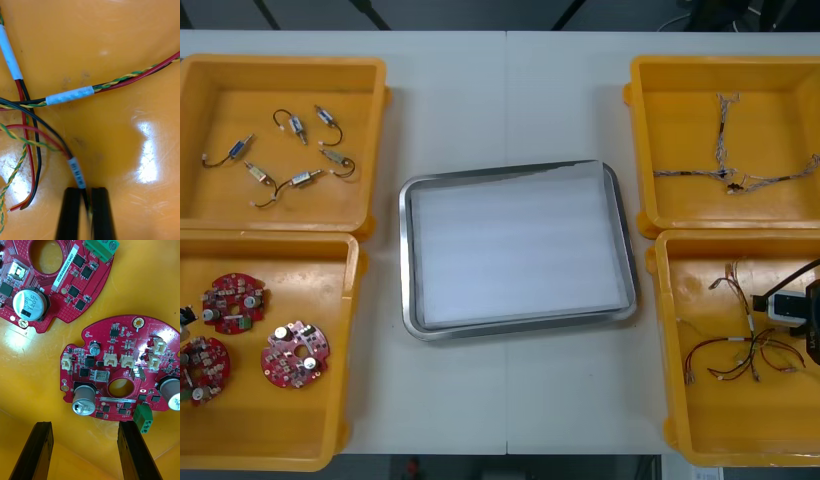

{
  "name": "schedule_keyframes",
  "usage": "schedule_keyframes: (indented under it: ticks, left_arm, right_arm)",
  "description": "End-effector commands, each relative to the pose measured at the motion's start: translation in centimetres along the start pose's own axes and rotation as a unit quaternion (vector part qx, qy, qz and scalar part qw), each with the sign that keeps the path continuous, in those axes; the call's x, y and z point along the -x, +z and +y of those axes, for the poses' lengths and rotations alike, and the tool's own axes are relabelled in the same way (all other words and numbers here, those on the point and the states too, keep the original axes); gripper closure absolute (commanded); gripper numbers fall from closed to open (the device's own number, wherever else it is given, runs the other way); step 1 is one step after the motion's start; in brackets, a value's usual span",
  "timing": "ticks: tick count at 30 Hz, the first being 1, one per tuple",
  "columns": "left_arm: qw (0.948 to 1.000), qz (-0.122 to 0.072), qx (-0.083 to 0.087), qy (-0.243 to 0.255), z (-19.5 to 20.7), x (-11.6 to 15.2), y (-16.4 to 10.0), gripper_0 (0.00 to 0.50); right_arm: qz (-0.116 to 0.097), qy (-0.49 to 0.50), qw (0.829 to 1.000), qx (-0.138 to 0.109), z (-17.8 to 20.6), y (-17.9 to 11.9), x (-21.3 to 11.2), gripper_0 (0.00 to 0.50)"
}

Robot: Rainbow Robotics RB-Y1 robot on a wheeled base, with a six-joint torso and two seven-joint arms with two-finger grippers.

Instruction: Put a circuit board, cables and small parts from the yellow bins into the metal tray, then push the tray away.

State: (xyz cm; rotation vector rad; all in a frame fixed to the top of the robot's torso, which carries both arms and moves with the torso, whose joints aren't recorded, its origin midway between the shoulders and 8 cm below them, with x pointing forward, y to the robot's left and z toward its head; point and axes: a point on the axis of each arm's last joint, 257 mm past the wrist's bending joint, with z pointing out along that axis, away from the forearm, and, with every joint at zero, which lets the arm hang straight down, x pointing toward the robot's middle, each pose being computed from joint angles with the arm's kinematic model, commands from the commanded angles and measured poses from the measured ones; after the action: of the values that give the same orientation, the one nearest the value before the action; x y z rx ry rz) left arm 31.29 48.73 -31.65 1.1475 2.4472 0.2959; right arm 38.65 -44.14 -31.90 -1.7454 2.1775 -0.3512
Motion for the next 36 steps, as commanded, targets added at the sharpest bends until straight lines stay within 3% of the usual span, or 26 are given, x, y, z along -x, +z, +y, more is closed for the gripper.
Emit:
schedule_keyframes:
  ticks: [1,11,16,25,30,36]
  left_arm:
    - [0.9984,-0.017,0.004,0.053,-0.1,1.6,0.2,0.0]
    - [0.9984,-0.035,0.007,0.043,-0.4,2.7,0.4,0.0]
    - [0.9984,-0.034,0.009,0.044,-0.3,2.7,0.4,0.0]
    - [0.9977,-0.05,0.016,0.043,-0.5,3.4,0.8,0.0]
    - [0.9977,-0.05,0.017,0.043,-0.4,3.5,0.8,0.0]
    - [0.9979,-0.044,0.02,0.043,-0.2,2.9,0.9,0.0]
  right_arm:
    - [-0.016,0.007,1.0,-0.001,-0.1,0.5,1.3,0.5]
    - [-0.024,0.007,1.0,-0.005,-0.9,0.1,2.1,0.5]
    - [-0.03,0.008,0.999,-0.006,-1.6,-0.4,2.7,0.5]
    - [-0.035,0.006,0.999,-0.001,-2.8,-3.4,3.4,0.5]
    - [-0.044,0.014,0.999,0.014,-2.6,-4.8,3.8,0.5]
    - [-0.067,0.036,0.996,0.049,-1.8,-6.9,4.2,0.5]
